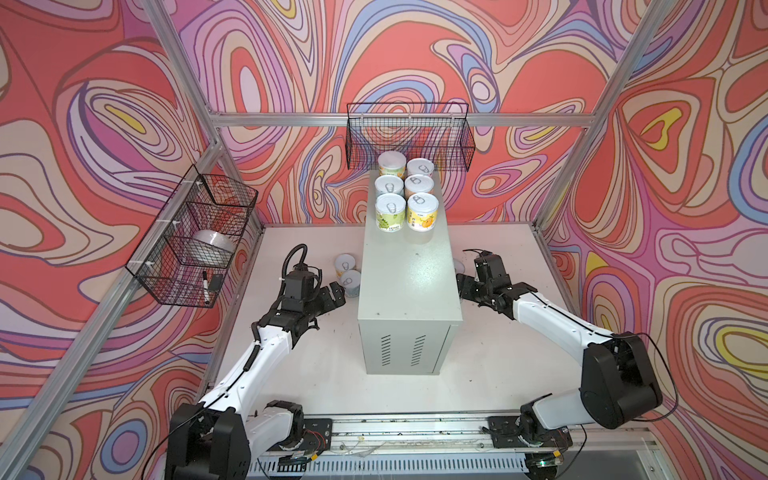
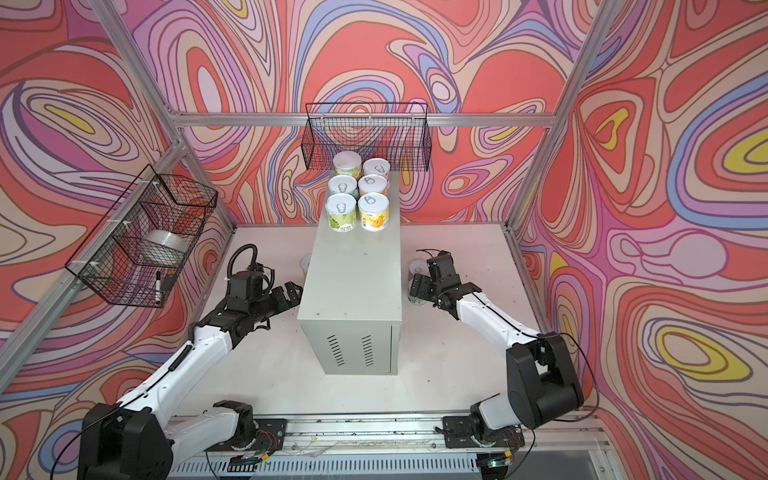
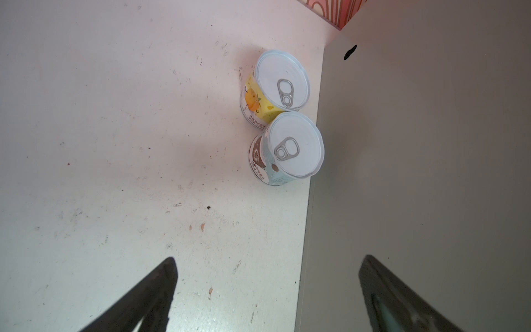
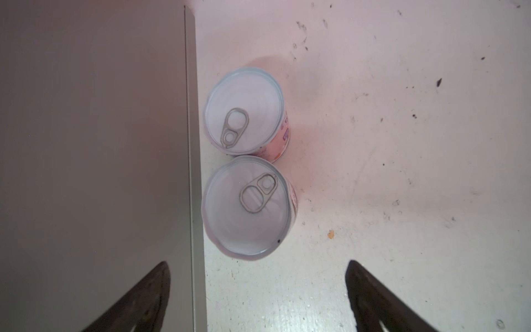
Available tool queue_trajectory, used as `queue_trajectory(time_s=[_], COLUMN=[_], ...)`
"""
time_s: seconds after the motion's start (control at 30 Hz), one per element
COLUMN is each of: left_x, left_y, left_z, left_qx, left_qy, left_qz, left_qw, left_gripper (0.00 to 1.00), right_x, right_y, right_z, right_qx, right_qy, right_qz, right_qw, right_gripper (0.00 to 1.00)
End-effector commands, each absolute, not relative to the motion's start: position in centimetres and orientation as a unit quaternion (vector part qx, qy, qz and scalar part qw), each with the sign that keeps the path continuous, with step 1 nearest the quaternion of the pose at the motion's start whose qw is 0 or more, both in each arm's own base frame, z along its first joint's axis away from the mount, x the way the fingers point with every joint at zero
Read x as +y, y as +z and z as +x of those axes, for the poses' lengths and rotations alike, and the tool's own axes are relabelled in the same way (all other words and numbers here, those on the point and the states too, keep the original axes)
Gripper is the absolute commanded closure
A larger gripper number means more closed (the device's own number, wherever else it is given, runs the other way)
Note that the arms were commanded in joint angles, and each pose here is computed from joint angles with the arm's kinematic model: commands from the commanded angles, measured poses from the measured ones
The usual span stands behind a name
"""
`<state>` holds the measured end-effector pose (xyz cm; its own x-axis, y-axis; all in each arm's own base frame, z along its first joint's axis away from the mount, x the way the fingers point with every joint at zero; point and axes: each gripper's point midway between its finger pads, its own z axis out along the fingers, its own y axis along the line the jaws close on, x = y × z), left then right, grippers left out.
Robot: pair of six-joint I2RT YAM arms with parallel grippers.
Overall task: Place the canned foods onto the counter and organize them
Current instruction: 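Descend the right gripper onto the small pink-and-white can and close it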
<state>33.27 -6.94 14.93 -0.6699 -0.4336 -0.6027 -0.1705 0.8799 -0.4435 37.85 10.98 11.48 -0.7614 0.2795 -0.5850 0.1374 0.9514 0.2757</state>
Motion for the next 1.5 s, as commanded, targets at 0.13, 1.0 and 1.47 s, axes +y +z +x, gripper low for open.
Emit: queue_trajectory(time_s=[0.13,1.0,1.47], left_x=[-7.3,-7.1,-7.3], left_y=[15.6,15.2,14.7], left_z=[33.5,32.9,33.1], left_qx=[0.89,0.894,0.896], left_qy=[-0.188,-0.181,-0.182], left_qz=[-0.167,-0.165,-0.165], left_qw=[0.38,0.375,0.37], left_gripper=[0.01,0.01,0.02], right_x=[11.3,13.4,13.5], right_y=[10.7,4.2,4.1], right_z=[40.7,42.6,42.4], right_qx=[0.926,0.956,0.952], right_qy=[0.092,-0.003,0.015], right_qz=[0.109,0.078,0.086], right_qw=[0.349,0.282,0.293], right_gripper=[0.02,0.07,0.92])
